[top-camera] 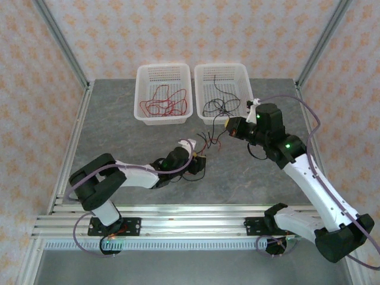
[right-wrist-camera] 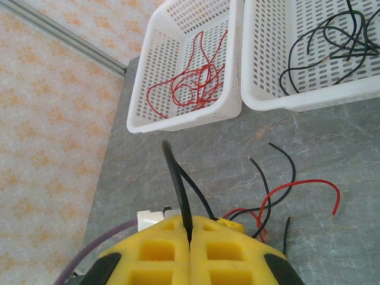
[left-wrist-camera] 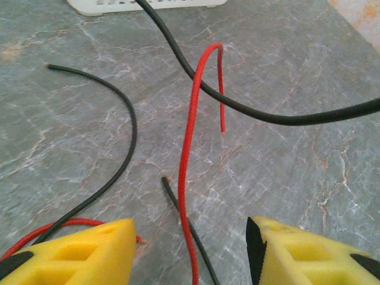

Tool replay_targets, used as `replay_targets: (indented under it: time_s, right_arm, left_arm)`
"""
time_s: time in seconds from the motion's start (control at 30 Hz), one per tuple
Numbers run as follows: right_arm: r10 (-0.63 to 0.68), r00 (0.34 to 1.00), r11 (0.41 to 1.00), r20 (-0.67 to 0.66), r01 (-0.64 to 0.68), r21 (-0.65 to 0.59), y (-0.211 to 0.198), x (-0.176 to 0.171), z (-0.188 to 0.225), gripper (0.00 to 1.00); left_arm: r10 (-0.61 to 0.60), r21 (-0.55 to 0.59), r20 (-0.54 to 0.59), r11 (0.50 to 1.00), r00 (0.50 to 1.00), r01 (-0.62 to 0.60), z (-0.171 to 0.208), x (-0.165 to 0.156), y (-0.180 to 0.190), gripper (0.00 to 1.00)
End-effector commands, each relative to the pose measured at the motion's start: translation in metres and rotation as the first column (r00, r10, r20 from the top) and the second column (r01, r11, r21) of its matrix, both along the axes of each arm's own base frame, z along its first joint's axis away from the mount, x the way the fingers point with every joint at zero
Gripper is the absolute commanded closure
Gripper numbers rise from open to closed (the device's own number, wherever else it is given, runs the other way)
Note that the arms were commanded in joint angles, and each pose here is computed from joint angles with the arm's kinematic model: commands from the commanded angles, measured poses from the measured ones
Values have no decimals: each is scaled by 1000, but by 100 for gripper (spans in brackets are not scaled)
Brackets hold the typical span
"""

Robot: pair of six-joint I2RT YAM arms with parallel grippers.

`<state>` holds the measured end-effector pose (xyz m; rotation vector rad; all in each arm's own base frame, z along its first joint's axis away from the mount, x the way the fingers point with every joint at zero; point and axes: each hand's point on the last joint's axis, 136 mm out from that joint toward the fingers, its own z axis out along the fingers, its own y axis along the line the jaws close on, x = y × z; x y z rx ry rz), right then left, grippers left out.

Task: Untangle the cables

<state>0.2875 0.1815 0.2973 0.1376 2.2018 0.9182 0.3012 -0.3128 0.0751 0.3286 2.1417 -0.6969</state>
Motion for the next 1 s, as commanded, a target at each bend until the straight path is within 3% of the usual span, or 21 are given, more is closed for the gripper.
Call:
replay_targets:
  time_s: [0.0, 0.17, 0.37, 0.77, 0.93, 0.97]
  right_arm:
    - [-14, 999, 999, 42, 12, 38, -3, -3, 26, 100]
    - [-17, 998, 999, 56, 14, 48, -4, -4, 36, 100]
    - [-39, 995, 998, 95, 35, 46, -11, -8, 59, 100]
    - [-219, 907, 973, 359, 232, 7, -62, -15, 184, 100]
    - [-257, 863, 958, 434, 285, -1, -71, -9, 217, 100]
    - [-262, 857, 955, 444, 297, -10, -72, -6, 219, 100]
  left_arm:
    - [-28, -80, 68, 996, 997, 34, 21, 9, -20, 47]
    - [58, -18, 73, 998, 996, -57, 6, 26, -14, 54]
    - [111, 56, 57, 992, 992, -114, -14, 37, -10, 100]
    - [121, 123, -16, 985, 993, -118, -56, 28, 1, 100]
    - [116, 142, -36, 984, 993, -110, -61, 25, 2, 100]
    - [111, 148, -42, 984, 993, -104, -62, 24, 1, 93]
